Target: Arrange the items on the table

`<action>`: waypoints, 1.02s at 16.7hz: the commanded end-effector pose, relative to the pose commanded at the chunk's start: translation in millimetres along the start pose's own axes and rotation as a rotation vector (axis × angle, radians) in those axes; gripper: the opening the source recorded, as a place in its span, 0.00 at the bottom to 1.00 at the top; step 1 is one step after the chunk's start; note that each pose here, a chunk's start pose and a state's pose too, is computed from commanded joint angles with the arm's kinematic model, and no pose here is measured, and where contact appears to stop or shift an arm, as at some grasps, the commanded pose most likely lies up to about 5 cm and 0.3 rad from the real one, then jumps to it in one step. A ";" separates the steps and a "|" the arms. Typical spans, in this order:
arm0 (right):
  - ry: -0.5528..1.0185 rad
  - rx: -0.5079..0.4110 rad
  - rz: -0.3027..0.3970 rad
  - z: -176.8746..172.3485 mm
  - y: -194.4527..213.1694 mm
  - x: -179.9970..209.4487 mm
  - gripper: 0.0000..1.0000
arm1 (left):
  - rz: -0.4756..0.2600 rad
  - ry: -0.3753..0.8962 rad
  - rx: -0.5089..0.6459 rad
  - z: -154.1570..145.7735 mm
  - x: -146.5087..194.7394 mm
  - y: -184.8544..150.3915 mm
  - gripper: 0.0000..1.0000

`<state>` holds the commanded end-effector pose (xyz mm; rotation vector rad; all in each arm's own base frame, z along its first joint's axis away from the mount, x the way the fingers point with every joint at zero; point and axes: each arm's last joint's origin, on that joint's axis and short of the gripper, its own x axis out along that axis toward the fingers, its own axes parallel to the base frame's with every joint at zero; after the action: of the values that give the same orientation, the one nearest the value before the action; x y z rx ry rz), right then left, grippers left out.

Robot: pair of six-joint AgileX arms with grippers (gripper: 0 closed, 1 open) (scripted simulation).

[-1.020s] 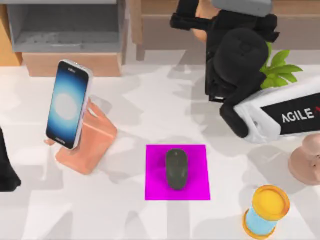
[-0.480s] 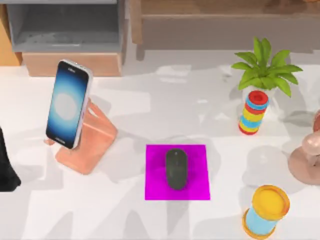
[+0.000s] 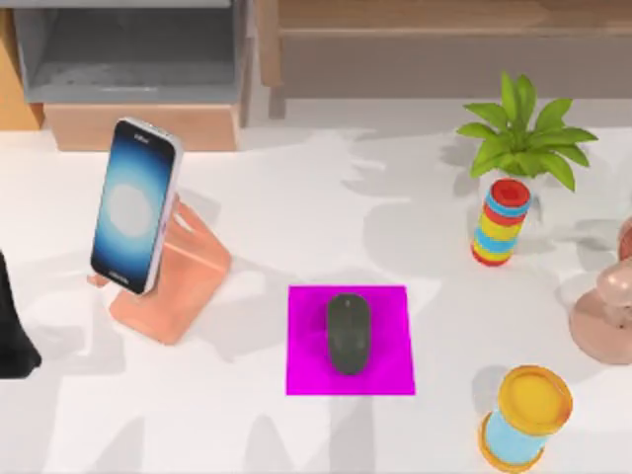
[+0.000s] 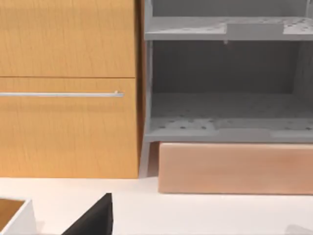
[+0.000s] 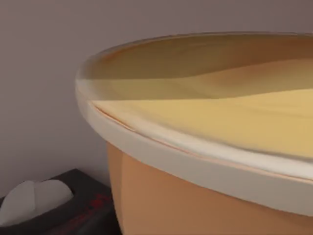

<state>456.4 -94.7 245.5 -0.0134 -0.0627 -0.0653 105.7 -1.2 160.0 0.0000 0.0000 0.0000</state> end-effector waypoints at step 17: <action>0.045 0.003 0.055 -4.3 -31.3 0.1 0.00 | 0.000 0.000 0.000 0.0 0.0 0.0 1.00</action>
<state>454.8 -126.1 241.6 -0.0109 -0.0169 -0.0105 105.7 -1.2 160.0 0.0000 0.0000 0.0000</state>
